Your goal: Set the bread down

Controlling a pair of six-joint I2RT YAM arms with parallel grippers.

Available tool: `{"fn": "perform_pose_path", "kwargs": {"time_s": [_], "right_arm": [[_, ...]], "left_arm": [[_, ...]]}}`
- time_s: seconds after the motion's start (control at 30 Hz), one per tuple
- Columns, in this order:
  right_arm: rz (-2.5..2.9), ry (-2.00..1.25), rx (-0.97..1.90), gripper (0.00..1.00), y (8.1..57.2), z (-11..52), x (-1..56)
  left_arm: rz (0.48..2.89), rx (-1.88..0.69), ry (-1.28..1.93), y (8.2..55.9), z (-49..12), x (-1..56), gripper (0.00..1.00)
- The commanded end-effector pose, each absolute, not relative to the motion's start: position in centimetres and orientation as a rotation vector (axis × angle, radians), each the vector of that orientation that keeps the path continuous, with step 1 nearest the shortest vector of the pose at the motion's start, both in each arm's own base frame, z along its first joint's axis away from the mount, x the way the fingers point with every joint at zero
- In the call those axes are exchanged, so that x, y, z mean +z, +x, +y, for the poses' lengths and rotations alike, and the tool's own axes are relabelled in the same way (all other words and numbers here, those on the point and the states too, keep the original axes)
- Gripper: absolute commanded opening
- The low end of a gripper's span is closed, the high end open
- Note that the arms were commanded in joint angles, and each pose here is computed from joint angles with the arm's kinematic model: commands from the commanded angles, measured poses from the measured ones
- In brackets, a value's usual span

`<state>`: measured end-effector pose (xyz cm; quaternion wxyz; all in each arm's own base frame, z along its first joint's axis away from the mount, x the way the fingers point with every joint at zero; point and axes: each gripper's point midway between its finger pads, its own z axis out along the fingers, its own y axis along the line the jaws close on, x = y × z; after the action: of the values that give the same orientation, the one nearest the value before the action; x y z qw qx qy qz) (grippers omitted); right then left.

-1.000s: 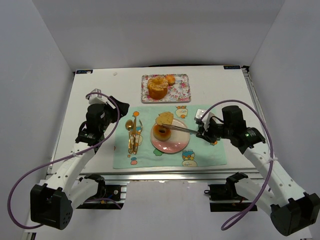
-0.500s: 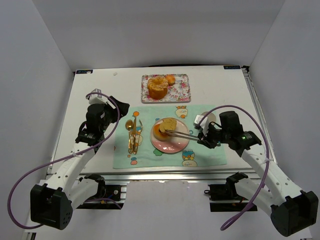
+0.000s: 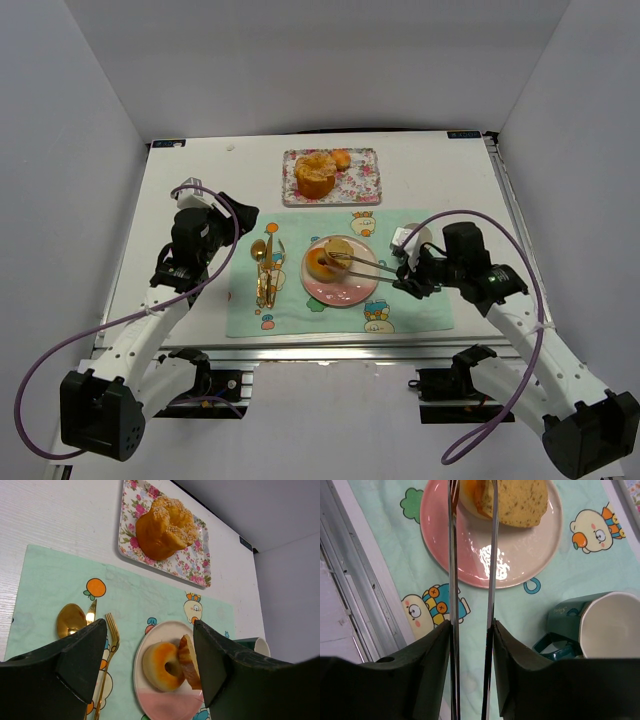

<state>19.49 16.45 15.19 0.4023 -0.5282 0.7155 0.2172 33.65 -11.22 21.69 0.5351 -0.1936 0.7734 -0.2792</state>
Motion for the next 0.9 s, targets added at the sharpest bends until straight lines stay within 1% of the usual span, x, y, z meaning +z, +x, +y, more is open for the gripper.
{"fn": "perform_pose_path", "kwargs": {"time_s": [0.0,0.23,0.37,0.47,0.53,0.6,0.63,0.67,0.7,0.73,0.77,0.8,0.83,0.87], "right_arm": [[1.682,-1.294,0.562,0.43,20.4,17.6,19.3],[1.614,-1.264,0.602,0.42,20.9,18.6,22.5],[1.603,-1.192,0.606,0.4,22.2,19.1,24.9],[1.625,-1.116,0.567,0.36,24.1,19.1,26.2],[1.672,-1.042,0.551,0.31,25.4,18.8,26.4],[1.696,-0.958,0.531,0.24,27.1,18.3,27.0],[1.706,-0.931,0.529,0.23,27.7,18.1,27.1],[1.727,-0.878,0.513,0.2,28.6,17.1,27.2],[1.747,-0.827,0.524,0.15,29.6,16.8,27.3],[1.76,-0.793,0.526,0.13,30.2,16.3,27.4],[1.787,-0.725,0.507,0.09,31.4,14.7,27.3],[1.819,-0.683,0.517,0.04,32.4,14.0,26.8],[1.829,-0.625,0.518,0.02,33.2,13.2,27.0],[1.853,-0.549,0.485,0.0,34.4,11.3,26.7]], "left_arm": [[1.811,-0.683,-0.45,33.5,-11.2,22.8,0.79],[1.803,-0.684,-0.452,33.3,-11.1,23.0,0.79],[1.804,-0.682,-0.453,33.3,-11.1,23.0,0.79],[1.802,-0.685,-0.453,33.2,-11.1,23.1,0.79],[1.805,-0.684,-0.454,33.2,-11.1,23.0,0.78],[1.804,-0.687,-0.451,33.2,-11.2,23.1,0.76],[1.805,-0.69,-0.449,33.2,-11.2,23.1,0.75],[1.803,-0.69,-0.45,33.2,-11.2,23.1,0.7],[1.805,-0.69,-0.449,33.2,-11.2,23.1,0.64],[1.802,-0.691,-0.448,33.2,-11.2,23.2,0.56],[1.802,-0.69,-0.447,33.2,-11.2,23.2,0.46],[1.803,-0.688,-0.448,33.2,-11.2,23.1,0.25],[1.808,-0.688,-0.448,33.3,-11.2,23.0,0.16],[1.815,-0.707,-0.434,33.2,-11.6,22.9,0.09]]}}
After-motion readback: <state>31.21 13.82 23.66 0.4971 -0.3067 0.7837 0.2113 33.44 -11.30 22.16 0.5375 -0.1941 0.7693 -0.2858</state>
